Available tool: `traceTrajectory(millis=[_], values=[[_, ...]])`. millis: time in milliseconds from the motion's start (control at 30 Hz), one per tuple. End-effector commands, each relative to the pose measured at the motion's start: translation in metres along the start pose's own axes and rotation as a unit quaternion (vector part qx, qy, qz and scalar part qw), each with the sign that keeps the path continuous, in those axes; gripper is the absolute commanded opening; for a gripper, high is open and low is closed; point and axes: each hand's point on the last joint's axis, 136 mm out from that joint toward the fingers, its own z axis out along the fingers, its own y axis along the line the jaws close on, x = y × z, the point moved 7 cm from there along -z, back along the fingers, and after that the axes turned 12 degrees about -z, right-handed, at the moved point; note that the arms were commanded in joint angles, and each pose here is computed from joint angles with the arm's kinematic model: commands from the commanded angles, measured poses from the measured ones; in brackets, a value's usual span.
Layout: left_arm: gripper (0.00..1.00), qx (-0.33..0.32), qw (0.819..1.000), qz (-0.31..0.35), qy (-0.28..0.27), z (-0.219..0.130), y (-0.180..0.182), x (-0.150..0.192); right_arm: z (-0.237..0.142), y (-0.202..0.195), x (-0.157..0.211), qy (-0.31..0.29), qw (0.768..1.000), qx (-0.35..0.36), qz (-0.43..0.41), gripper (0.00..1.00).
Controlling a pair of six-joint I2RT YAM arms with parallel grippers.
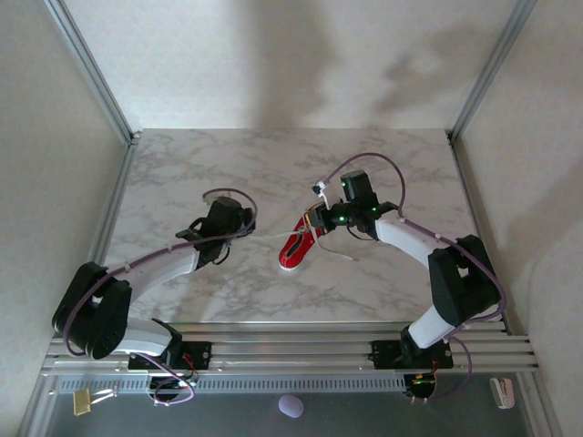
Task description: Tie the shoes
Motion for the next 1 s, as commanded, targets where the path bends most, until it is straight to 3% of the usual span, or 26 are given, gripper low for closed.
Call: traceTrajectory(millis=[0, 67, 200, 467, 967], values=[[0.73, -0.129, 0.988, -0.088, -0.020, -0.006, 0.048, -0.006, -0.003, 0.005, -0.005, 0.001, 1.000, 0.014, -0.010, 0.00], [0.71, -0.166, 0.979, -0.116, -0.020, -0.004, 0.060, -0.006, -0.003, 0.005, -0.005, 0.003, 1.000, 0.016, -0.009, 0.00], [0.79, -0.218, 0.965, -0.144, 0.000, 0.008, 0.071, -0.005, -0.003, 0.004, -0.003, 0.007, 1.000, 0.021, -0.008, 0.00], [0.74, -0.273, 0.949, -0.160, 0.013, 0.033, 0.074, -0.008, -0.004, 0.005, 0.003, 0.012, 1.000, 0.025, -0.008, 0.00], [0.66, -0.261, 0.945, -0.186, 0.070, 0.080, 0.088, 0.000, -0.001, 0.006, 0.008, 0.019, 1.000, 0.021, -0.005, 0.00]])
